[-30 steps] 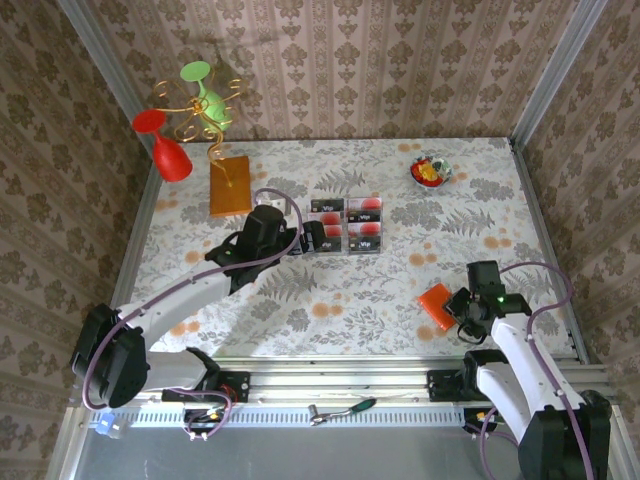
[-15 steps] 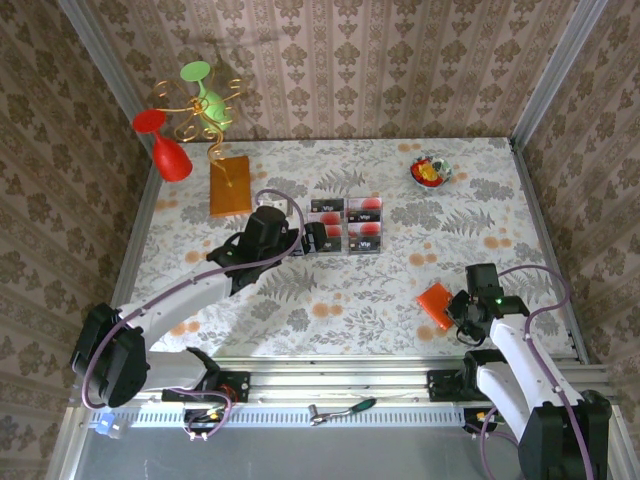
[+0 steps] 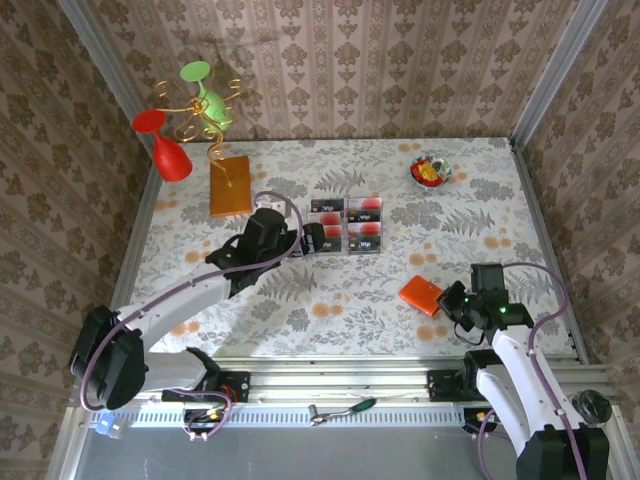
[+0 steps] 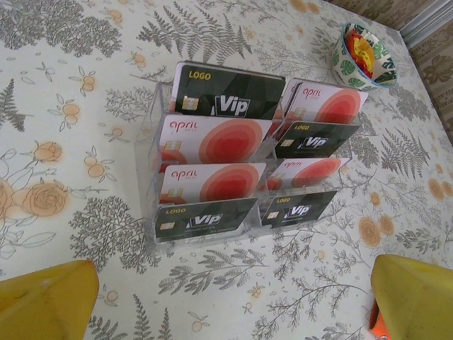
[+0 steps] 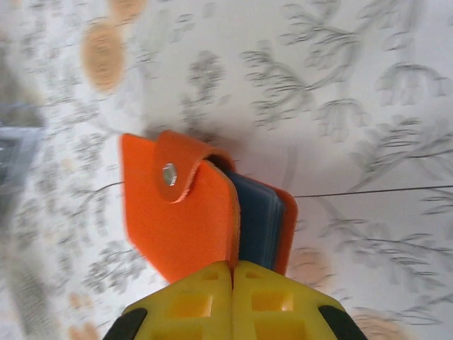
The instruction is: Put the credit cards into the card holder
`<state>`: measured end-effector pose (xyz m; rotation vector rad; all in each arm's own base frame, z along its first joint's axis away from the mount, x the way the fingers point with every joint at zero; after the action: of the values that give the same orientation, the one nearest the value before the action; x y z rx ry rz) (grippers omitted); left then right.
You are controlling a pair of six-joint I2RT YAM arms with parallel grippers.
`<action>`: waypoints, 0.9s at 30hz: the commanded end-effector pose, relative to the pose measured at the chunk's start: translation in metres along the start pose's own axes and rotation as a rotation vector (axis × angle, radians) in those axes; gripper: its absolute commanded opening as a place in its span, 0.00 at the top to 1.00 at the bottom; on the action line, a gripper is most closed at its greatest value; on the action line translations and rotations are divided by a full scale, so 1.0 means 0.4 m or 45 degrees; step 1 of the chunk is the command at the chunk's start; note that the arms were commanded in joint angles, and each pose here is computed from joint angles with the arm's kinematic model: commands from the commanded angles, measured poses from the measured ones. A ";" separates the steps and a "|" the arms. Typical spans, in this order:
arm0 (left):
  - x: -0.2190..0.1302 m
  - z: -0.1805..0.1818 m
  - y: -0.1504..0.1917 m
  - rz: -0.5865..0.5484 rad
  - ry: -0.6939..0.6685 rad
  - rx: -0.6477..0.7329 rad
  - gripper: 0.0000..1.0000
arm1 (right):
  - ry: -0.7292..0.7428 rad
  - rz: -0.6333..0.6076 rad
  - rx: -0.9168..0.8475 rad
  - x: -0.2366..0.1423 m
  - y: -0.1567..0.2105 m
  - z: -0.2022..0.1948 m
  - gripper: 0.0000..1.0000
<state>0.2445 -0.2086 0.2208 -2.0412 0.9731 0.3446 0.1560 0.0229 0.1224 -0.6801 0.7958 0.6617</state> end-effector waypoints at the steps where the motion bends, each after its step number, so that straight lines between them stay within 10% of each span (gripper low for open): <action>1: -0.024 -0.003 0.004 -0.034 0.058 -0.060 0.00 | -0.275 -0.012 -0.013 -0.039 -0.027 0.090 1.00; 27: -0.061 -0.063 -0.027 -0.115 0.475 -0.568 0.02 | -0.846 -0.287 -0.141 -0.131 -0.052 0.677 1.00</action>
<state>0.2326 -0.2105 0.2433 -2.5423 1.0991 0.2123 0.2463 0.1961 0.2904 -0.6427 0.1347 0.7664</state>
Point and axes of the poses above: each hand's point on the last joint's axis, 136 mm out from that joint toward the fingers, its own x axis out along the fingers, its own z axis along the line the jaws close on, y = z × x, the point moved 8 cm from there along -x, back along the fingers, and after that the axes turned 12 degrees about -x, right-handed, at the moved point
